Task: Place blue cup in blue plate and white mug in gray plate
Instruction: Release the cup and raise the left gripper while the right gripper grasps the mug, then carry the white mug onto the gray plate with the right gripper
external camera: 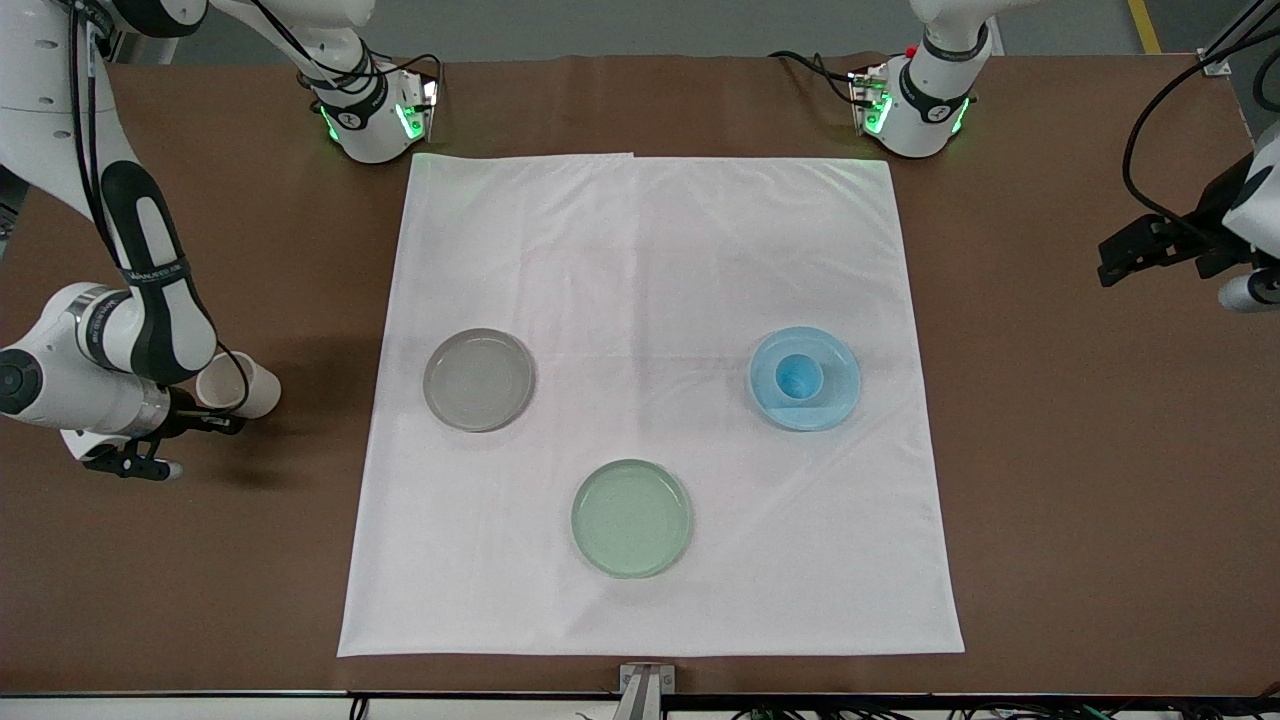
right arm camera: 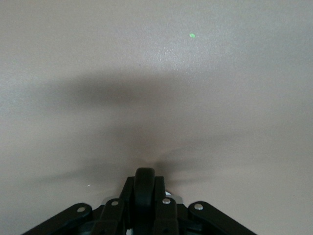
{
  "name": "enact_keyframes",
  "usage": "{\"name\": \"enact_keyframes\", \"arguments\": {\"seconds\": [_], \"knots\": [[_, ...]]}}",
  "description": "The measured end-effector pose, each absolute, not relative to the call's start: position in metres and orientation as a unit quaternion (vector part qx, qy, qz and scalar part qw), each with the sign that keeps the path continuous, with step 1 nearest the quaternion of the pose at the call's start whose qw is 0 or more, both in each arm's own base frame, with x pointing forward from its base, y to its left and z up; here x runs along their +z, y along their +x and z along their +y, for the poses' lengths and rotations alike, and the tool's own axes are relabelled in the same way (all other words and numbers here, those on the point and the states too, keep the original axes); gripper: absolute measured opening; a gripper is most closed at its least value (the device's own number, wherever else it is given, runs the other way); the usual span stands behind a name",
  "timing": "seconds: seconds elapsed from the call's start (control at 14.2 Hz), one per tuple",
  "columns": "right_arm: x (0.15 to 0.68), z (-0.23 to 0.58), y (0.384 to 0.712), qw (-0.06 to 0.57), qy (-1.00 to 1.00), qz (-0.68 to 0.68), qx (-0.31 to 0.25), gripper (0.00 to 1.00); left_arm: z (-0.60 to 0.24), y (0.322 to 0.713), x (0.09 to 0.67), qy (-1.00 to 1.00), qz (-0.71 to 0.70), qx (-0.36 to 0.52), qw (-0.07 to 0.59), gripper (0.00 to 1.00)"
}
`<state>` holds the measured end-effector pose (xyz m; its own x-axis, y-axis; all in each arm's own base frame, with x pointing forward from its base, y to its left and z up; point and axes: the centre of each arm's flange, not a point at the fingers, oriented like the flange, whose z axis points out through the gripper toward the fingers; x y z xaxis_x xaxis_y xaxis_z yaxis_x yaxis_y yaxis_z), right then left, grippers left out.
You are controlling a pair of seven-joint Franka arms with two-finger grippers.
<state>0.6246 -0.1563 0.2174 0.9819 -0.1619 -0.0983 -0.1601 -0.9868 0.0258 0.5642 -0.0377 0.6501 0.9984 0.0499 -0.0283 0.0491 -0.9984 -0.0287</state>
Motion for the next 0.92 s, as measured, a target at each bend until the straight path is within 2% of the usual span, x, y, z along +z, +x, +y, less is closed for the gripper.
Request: {"name": "enact_keyframes", "arguments": {"seconds": [0.21, 0.49, 0.71, 0.92], "knots": [[0.25, -0.126, 0.636, 0.003, 0.997, -0.053, -0.054, 0.19, -0.018, 0.552, 0.654, -1.0, -0.021, 0.018, 0.001, 1.0], [0.338, 0.007, 0.651, 0.003, 0.999, -0.011, -0.035, 0.19, -0.04, 0.546, 0.649, -1.0, -0.011, 0.025, 0.002, 1.0], [0.343, 0.121, 0.641, 0.003, 0.999, -0.022, -0.03, 0.19, -0.054, 0.547, 0.647, -1.0, -0.004, 0.016, 0.002, 1.0], [0.328, 0.181, 0.633, -0.024, 0.998, -0.03, -0.04, 0.19, -0.056, 0.549, 0.642, -1.0, -0.003, 0.012, 0.002, 1.0]]}}
